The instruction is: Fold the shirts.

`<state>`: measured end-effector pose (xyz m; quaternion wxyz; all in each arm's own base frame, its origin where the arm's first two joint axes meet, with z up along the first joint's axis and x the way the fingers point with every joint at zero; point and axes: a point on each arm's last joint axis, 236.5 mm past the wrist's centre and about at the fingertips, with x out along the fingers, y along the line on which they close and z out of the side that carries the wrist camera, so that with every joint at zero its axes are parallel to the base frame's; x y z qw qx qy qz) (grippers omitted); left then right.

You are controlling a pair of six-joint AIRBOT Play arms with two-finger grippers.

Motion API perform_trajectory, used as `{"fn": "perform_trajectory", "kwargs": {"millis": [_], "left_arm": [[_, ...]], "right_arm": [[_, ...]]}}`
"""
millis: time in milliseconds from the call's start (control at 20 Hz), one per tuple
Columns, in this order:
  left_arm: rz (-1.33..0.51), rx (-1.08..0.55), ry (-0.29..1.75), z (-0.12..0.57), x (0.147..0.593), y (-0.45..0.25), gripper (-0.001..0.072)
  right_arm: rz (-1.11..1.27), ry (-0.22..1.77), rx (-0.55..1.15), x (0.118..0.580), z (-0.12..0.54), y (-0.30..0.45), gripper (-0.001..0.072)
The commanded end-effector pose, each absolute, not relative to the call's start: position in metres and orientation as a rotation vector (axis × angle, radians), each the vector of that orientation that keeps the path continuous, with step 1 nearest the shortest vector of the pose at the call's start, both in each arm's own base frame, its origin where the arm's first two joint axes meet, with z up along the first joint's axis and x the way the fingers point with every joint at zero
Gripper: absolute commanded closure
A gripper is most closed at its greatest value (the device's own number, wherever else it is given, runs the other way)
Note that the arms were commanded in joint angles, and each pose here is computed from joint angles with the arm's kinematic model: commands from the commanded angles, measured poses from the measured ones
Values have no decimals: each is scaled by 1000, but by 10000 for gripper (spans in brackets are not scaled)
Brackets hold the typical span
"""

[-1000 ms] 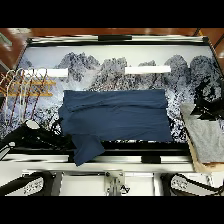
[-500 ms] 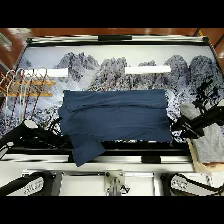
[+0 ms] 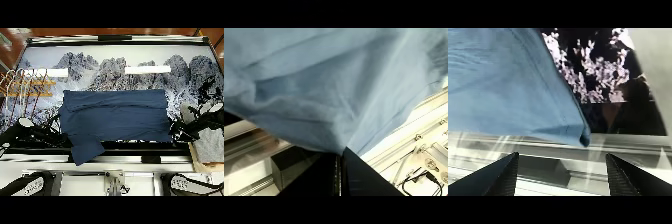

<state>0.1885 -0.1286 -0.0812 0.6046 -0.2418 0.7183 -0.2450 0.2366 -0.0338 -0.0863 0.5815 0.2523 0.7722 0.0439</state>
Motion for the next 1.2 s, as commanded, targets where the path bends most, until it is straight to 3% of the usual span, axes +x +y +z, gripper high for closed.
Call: {"fn": "perform_trajectory", "kwargs": {"millis": [0,200,300,400,450,500,600,850,1150], "left_arm": [[-591,-546,1650,-73,193,-129,674],[-607,-531,1639,-68,198,-129,674],[-607,-530,1639,-68,198,-129,674],[-608,-529,1638,-68,198,-129,674],[-613,-525,1637,-68,197,-129,674],[-614,-524,1636,-68,198,-129,674],[-617,-521,1635,-67,198,-129,674],[-662,-447,1535,-47,226,-126,674],[-571,-345,1205,17,340,-99,677]], "right_arm": [[93,1825,553,239,-99,-31,82],[87,1860,542,241,-111,-19,82],[84,1867,528,243,-115,-13,207],[78,1873,520,242,-118,-9,219],[75,1877,526,240,-119,-8,272],[62,1887,524,237,-120,-10,454],[48,1903,500,233,-121,-15,634],[131,1808,530,258,-105,-3,634],[83,1489,532,361,-49,-24,635]]}}
